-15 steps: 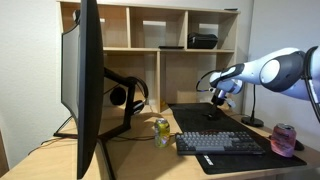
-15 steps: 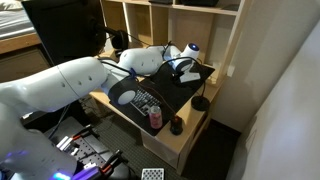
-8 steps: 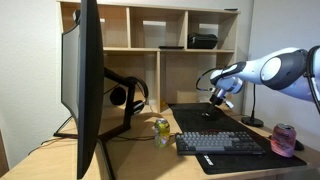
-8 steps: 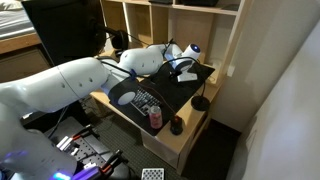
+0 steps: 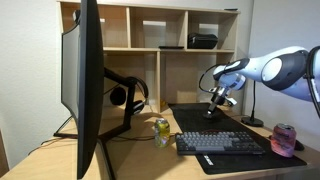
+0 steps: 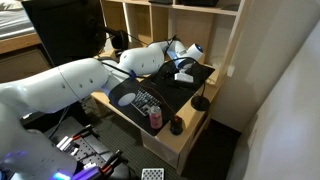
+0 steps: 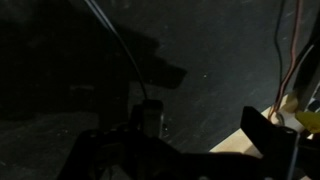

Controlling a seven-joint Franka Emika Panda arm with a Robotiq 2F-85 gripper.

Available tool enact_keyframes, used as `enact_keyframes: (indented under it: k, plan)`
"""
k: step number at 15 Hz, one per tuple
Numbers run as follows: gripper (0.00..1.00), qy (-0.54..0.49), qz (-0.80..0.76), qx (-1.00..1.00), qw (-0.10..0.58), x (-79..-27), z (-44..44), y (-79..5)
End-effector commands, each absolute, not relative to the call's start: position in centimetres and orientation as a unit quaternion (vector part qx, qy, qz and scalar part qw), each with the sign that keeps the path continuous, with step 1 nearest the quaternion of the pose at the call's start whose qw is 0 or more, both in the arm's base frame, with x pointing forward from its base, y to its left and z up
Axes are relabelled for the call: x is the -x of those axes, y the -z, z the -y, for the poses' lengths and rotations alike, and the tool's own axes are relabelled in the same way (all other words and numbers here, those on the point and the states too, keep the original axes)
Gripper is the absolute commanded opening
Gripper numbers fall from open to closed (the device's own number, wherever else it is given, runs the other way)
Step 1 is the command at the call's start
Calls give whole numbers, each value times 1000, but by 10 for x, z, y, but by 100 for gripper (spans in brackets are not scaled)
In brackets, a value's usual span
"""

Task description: Turn on the desk lamp

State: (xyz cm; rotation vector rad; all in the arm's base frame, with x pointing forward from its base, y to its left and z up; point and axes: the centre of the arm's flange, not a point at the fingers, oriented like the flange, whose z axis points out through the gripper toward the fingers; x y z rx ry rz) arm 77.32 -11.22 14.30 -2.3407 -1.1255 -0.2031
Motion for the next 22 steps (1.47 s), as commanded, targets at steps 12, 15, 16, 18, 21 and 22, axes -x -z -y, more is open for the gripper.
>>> enact_keyframes:
  k: [12,15,16,18,21,22]
  plan:
    - [100,59,405,869,277,-767,116,-148]
    - [100,65,414,869,265,-770,106,-149]
    - [100,72,419,867,260,-771,102,-150]
    - [100,80,428,865,250,-774,94,-154]
    - [100,69,415,867,266,-776,97,-151]
    - [100,69,415,868,266,-776,97,-150]
